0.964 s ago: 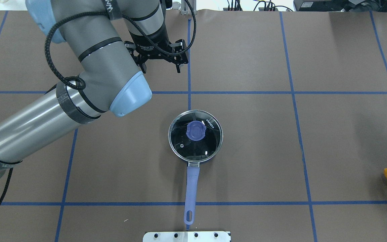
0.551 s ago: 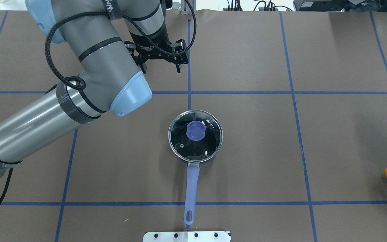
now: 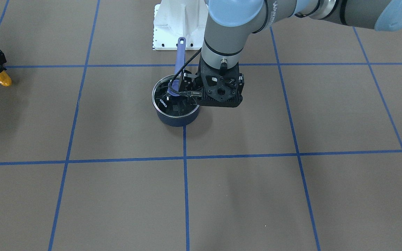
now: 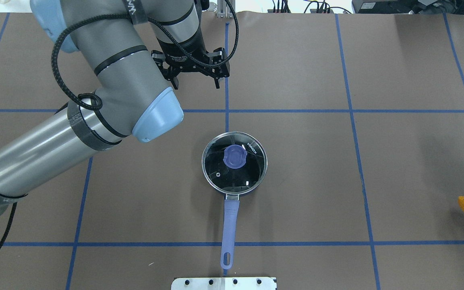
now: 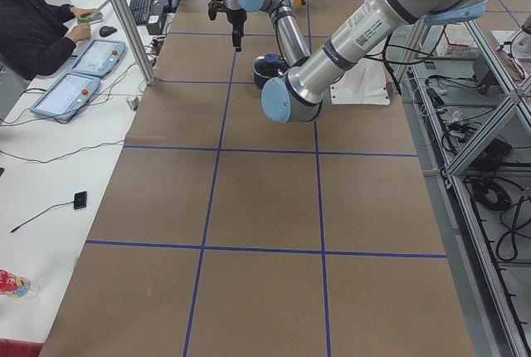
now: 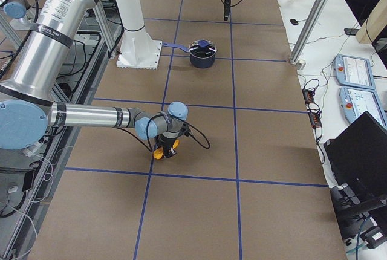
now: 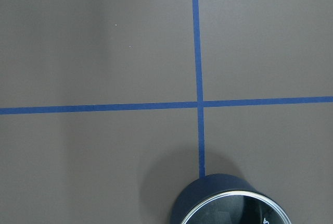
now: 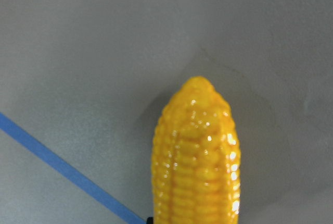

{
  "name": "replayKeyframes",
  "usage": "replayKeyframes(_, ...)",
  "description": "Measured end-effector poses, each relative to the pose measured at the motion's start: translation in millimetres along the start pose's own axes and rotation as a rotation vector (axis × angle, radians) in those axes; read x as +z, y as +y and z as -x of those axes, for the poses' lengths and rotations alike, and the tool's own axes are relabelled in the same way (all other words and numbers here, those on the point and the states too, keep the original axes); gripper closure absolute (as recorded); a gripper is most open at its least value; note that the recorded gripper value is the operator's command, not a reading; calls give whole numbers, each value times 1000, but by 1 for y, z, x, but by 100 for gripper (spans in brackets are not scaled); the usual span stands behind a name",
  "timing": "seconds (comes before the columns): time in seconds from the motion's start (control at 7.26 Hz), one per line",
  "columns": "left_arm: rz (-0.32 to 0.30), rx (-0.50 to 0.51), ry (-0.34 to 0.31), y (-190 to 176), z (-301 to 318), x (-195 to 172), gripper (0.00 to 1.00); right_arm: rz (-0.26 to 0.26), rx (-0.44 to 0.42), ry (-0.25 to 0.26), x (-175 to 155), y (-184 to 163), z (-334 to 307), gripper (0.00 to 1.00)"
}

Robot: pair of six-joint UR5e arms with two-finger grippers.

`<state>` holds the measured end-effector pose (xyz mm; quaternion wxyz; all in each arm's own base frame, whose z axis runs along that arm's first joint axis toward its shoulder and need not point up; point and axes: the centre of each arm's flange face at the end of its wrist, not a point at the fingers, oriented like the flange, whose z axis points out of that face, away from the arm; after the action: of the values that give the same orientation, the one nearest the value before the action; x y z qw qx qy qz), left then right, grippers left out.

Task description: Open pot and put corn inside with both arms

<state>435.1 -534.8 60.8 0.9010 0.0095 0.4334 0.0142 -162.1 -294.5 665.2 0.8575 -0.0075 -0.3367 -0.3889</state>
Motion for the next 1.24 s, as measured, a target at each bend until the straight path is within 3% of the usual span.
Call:
replayKeyframes(0.55,22,71,-19,58,-42,40,0,-165,42,-60,-64,-27,-2,70)
replayKeyframes(1.24,47,131,-54,120,-75,94,0,-228,129,-59,-147,-90,19,70)
